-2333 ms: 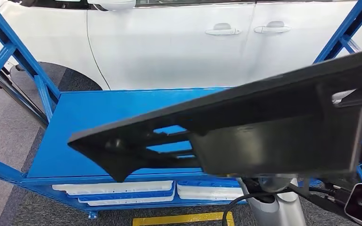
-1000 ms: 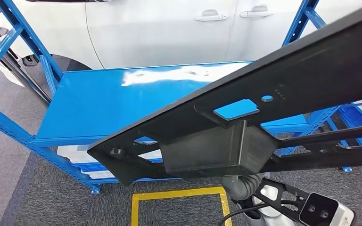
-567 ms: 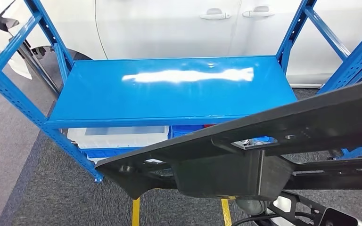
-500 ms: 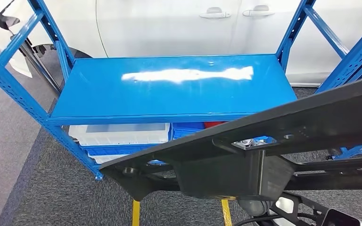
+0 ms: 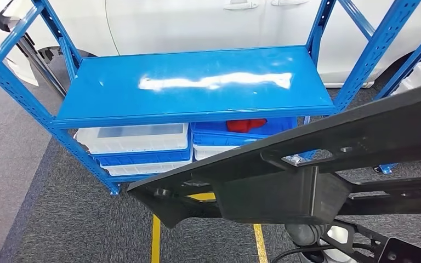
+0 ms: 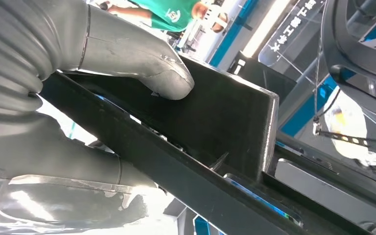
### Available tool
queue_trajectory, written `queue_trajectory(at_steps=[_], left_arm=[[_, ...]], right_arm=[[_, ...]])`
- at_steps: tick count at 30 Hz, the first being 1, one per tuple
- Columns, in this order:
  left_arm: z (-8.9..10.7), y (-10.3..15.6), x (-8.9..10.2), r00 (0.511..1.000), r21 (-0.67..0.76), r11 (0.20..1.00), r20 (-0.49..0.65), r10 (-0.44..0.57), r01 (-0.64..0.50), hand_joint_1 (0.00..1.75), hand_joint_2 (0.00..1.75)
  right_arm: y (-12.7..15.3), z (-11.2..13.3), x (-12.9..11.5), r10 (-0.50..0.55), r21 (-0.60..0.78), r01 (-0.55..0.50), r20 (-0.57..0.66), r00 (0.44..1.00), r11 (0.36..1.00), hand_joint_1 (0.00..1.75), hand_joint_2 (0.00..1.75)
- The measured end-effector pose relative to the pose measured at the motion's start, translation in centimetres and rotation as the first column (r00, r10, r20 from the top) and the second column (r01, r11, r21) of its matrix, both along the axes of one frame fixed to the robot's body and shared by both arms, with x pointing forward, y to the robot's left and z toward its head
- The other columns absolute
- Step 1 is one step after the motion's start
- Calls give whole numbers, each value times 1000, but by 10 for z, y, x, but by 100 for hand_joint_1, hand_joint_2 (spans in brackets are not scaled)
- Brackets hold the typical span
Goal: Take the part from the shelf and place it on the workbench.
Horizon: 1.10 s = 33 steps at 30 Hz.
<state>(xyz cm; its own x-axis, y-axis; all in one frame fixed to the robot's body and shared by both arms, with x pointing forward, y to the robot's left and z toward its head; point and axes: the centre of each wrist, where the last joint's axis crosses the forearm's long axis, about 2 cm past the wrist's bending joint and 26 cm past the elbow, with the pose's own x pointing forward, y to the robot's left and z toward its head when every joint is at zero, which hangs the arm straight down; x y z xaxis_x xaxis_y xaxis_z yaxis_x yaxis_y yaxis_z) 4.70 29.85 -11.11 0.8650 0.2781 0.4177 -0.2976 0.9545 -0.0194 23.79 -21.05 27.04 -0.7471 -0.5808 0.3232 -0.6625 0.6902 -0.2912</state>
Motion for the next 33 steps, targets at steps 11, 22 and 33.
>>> queue_trajectory(at_steps=[11, 22, 33], left_arm=[[1, 2, 5, 1000, 8, 1000, 10, -10, 10, 0, 0], [0, 1, 3, 1000, -3, 1000, 3, -31, 31, 0, 0], [0, 2, 1, 1000, -2, 1000, 10, -27, 27, 0, 0]], right_arm=[[0, 3, 3, 1, 3, -1, 9, 1000, 1000, 175, 175], [-10, 5, 4, 0, 6, 0, 22, 1000, 1000, 175, 175], [-19, 9, 7, 17, 26, -18, 34, 999, 1000, 175, 175]])
